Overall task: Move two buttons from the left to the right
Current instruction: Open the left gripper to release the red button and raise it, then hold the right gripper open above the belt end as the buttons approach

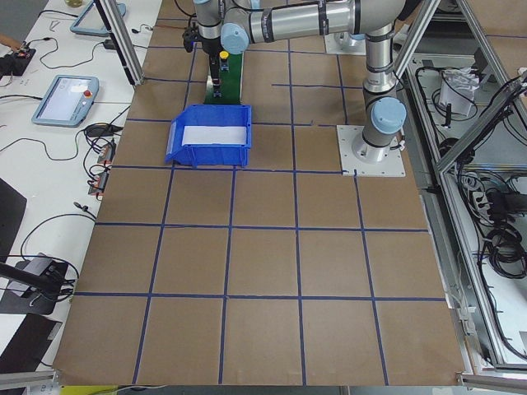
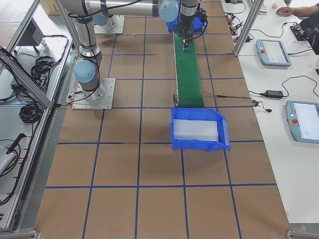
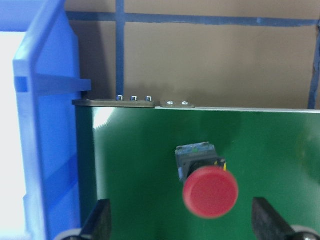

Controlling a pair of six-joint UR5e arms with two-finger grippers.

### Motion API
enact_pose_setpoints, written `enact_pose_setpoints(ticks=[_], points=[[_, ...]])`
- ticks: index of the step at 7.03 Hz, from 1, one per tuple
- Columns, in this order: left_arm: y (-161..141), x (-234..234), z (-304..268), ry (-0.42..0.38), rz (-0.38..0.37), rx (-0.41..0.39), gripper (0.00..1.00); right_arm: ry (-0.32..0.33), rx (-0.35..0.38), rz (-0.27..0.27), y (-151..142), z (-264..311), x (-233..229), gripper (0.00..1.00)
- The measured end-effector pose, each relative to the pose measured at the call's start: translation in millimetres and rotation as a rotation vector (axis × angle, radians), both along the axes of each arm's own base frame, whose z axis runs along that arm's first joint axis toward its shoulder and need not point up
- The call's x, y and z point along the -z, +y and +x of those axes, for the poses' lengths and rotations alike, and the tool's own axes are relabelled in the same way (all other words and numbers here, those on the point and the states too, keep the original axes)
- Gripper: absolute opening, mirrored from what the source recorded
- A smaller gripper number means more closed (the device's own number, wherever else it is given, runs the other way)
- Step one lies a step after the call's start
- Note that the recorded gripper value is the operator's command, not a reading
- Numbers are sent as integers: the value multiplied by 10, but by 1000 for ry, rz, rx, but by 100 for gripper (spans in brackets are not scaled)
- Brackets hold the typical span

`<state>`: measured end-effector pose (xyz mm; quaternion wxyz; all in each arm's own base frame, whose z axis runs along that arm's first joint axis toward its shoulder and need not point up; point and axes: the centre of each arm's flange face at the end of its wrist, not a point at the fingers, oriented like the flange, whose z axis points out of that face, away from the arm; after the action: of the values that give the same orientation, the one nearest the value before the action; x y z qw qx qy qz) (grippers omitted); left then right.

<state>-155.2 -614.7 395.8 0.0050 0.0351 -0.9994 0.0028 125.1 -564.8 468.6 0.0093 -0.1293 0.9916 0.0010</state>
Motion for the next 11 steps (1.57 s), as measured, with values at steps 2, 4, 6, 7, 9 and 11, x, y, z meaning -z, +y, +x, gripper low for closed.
enact_pose_setpoints(ticks=[2, 4, 6, 7, 9, 11], points=[[226, -408, 378, -15, 16, 18, 100, -2, -24, -3, -17, -13, 12, 100], [581, -736, 459, -36, 59, 27, 100, 6, -157, -13, -78, -106, 31, 100], [822, -881, 409, -53, 79, 37, 100, 52, -427, -36, -198, -344, 85, 100], [847, -914, 390, -51, 74, 39, 100, 59, -572, -25, -265, -500, 163, 100], [879, -988, 350, -35, 60, 41, 100, 58, -866, -7, -513, -802, 490, 100], [875, -1031, 348, -35, 52, 41, 100, 31, -1113, 27, -707, -1012, 903, 100]])
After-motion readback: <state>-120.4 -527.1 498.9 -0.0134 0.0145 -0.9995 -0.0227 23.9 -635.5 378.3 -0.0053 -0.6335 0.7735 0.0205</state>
